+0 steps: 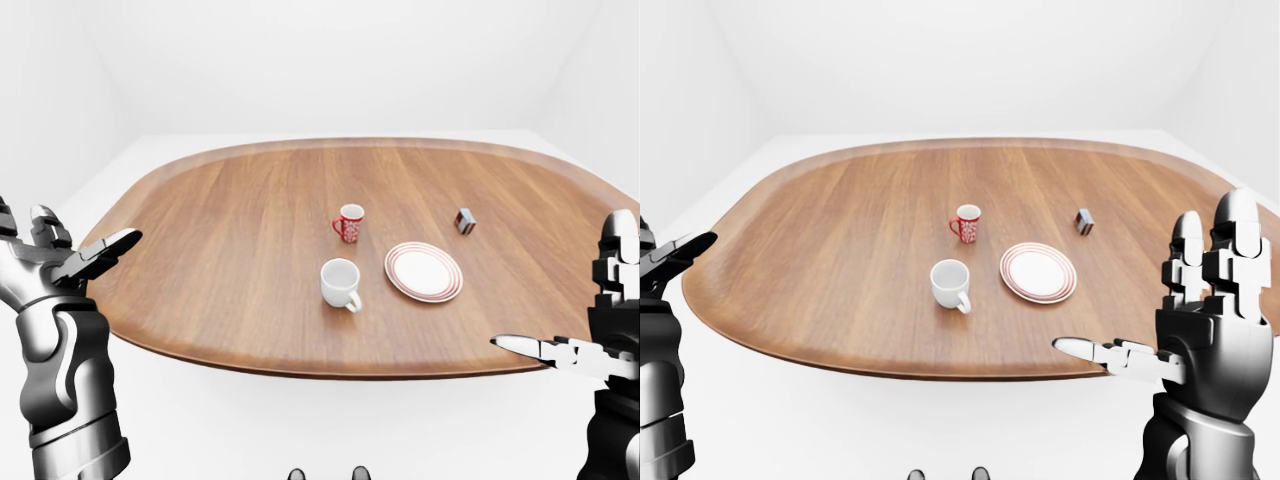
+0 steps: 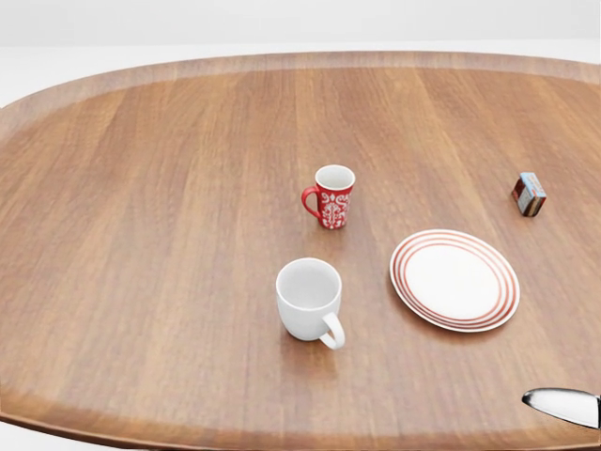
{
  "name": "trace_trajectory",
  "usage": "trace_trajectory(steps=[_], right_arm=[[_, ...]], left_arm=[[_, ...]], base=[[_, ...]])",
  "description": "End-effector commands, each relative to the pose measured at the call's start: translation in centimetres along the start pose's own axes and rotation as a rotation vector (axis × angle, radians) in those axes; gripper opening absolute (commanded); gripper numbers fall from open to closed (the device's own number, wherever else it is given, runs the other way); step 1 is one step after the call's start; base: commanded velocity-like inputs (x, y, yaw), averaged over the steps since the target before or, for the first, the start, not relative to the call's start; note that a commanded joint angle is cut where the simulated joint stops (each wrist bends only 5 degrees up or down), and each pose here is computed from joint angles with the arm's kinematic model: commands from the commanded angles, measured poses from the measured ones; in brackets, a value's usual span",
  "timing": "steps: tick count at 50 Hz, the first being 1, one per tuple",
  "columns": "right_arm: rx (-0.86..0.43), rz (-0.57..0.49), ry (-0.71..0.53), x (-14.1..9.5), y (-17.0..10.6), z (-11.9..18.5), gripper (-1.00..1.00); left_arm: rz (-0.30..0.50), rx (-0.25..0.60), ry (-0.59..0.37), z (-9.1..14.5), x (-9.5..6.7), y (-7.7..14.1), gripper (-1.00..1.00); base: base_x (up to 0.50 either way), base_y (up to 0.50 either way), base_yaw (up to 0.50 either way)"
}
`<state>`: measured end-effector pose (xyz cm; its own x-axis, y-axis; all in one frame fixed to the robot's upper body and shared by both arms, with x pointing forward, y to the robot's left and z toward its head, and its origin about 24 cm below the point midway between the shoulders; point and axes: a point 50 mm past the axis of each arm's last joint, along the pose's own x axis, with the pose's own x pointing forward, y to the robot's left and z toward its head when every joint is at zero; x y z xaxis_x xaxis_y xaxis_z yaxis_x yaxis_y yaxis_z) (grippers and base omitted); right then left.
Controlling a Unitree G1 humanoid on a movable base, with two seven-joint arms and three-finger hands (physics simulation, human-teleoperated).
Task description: Put the white mug on the plate.
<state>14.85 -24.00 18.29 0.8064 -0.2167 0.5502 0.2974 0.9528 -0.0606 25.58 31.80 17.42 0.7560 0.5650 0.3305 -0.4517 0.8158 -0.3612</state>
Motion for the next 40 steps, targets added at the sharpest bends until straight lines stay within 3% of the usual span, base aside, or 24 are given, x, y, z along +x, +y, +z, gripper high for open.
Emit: trace_trajectory(steps=[1,40], right_arm=[[0.002,0.003,0.004,0.04,0.03,-0.12,1.0],[0.019,-0.004,0.004,0.16,0.07,-0.28,1.0]], left_arm=[[0.0,0.0,-0.001,0.01,-0.03,0.01,1.0],[-0.001,0.003,0.006,-0.19,-0.05,-0.05,1.0]], base=[[0.25,0.0,0.0],[0.23,0.0,0.0]])
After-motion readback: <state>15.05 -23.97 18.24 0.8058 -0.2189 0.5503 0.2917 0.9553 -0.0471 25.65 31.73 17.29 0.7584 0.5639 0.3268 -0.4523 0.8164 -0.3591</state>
